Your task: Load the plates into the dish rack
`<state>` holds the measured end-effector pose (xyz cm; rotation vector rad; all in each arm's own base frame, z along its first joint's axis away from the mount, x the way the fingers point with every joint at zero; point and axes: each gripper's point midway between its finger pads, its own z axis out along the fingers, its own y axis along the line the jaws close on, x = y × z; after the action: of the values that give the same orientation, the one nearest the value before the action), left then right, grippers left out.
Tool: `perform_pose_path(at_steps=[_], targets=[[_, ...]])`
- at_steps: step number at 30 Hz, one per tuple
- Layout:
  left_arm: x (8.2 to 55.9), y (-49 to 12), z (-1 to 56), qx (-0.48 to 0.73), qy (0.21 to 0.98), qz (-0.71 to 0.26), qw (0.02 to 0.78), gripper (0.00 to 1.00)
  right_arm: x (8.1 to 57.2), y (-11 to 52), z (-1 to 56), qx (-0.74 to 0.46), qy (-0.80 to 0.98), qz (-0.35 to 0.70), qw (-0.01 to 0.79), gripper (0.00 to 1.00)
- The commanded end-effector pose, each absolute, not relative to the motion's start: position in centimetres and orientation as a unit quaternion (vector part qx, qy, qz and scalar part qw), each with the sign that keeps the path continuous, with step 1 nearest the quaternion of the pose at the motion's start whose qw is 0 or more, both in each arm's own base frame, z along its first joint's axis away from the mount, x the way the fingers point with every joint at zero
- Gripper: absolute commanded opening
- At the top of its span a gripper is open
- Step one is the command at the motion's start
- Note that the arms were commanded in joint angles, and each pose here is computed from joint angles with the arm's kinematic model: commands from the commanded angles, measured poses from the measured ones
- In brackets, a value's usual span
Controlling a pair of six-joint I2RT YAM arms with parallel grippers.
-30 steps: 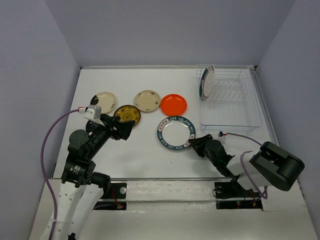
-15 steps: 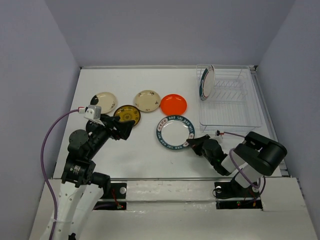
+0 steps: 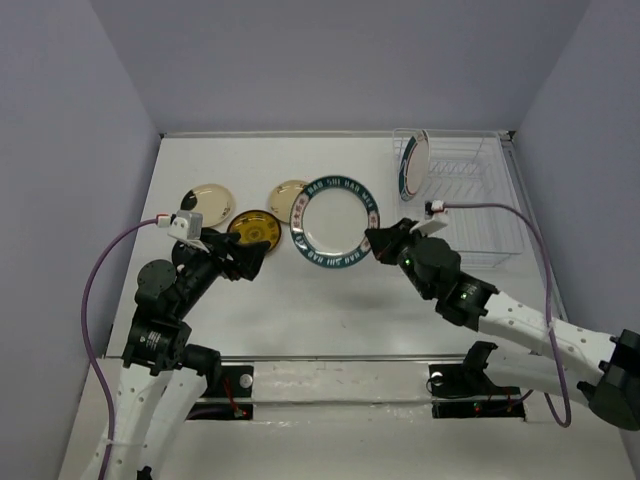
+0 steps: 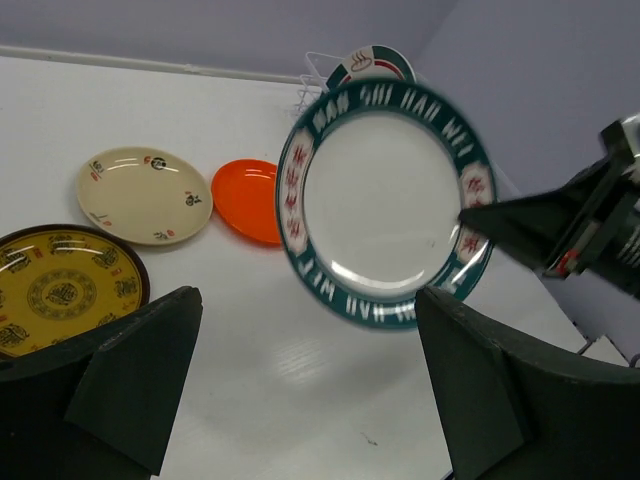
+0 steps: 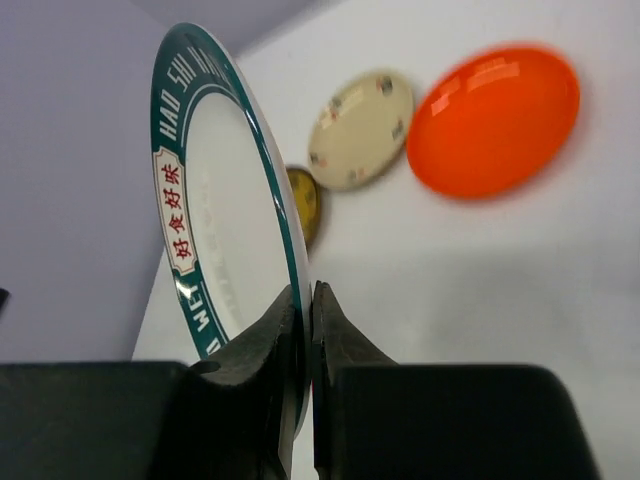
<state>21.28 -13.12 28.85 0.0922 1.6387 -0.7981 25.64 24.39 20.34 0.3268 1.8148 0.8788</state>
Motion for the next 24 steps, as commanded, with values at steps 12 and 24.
perform_pose_path(at_steps=[12,24], targets=[[20.8,-13.2,30.8,0.060,0.683,-0.350,0.638,0.99,37.3,1.5,45.3,0.226,0.629,-0.127,0.733,0.07],[20.8,-13.3,30.6,0.061,0.685,-0.351,0.635,0.99,43.2,-1.7,41.9,0.186,0.669,-0.257,0.672,0.07]])
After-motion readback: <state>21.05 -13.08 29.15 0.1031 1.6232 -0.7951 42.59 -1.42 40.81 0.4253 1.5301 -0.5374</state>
